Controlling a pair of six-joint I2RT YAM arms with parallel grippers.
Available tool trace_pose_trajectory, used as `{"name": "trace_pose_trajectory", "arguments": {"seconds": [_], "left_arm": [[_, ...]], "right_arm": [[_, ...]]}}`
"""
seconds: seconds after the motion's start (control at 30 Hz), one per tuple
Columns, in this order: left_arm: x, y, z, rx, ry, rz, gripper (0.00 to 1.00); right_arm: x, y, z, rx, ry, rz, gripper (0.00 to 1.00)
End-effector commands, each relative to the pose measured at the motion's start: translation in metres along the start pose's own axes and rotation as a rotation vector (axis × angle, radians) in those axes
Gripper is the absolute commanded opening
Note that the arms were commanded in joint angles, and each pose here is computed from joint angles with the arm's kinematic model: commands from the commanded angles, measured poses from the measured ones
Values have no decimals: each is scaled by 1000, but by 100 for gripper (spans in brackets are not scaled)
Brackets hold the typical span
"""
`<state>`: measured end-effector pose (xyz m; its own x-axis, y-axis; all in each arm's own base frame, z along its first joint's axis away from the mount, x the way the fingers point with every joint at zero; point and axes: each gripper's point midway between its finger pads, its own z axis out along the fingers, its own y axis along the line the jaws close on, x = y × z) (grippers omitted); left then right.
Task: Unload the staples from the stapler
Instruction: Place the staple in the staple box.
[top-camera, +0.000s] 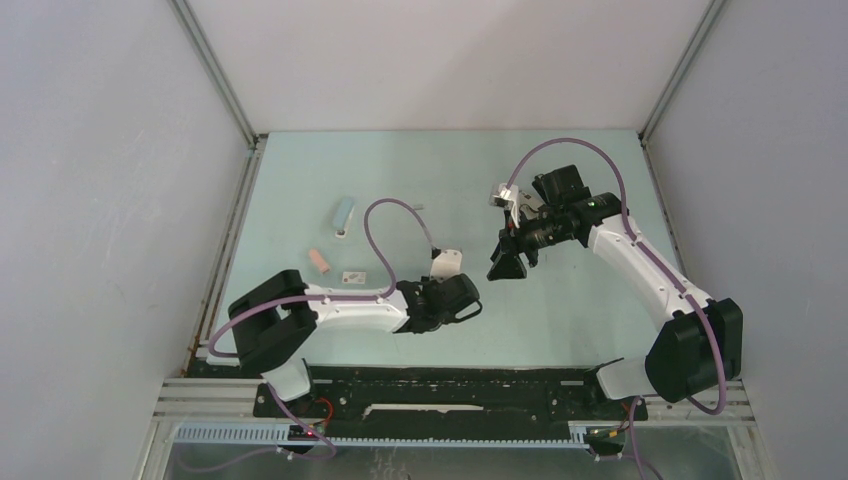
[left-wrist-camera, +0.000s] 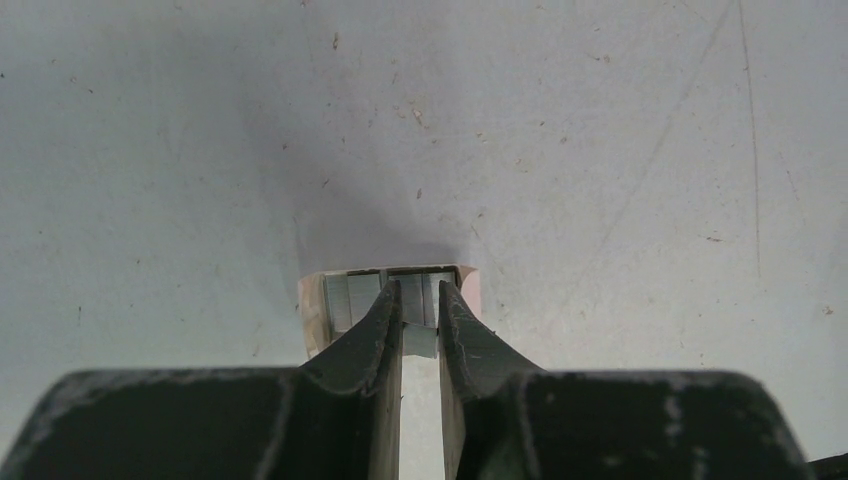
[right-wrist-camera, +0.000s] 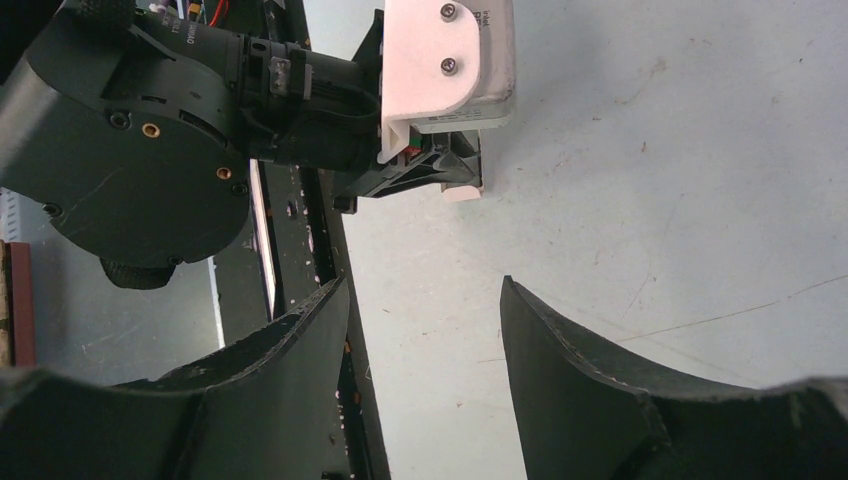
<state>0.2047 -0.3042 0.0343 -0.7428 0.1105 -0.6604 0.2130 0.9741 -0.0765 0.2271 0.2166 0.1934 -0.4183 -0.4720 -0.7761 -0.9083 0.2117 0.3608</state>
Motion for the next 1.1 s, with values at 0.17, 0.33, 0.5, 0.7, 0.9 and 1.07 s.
{"name": "trace_pose_trajectory", "arguments": {"seconds": [0.17,0.33,0.5,0.7,0.9,1.07], "left_arm": [[-29,-25,-7,47,-59,-50,14],[-29,-25,-6,45,-57,-47,14],[-25,-24,-3,35,-50,-40,14],[-23,-26,-2,38,-39,-33,15],[-22,-25,-1,36,-35,-31,16],[-22,-25,-1,32,-33,-27,19]], "right_arm": [[-6,7,-4,-4,-20,-44,66],[-6,7,-5,-4,-20,-42,66],[-6,7,-5,-7,-21,-41,66],[-5,7,-5,-8,-22,-42,66],[-6,8,-5,-10,-23,-42,66],[-5,8,-5,-10,-22,-41,66]]}}
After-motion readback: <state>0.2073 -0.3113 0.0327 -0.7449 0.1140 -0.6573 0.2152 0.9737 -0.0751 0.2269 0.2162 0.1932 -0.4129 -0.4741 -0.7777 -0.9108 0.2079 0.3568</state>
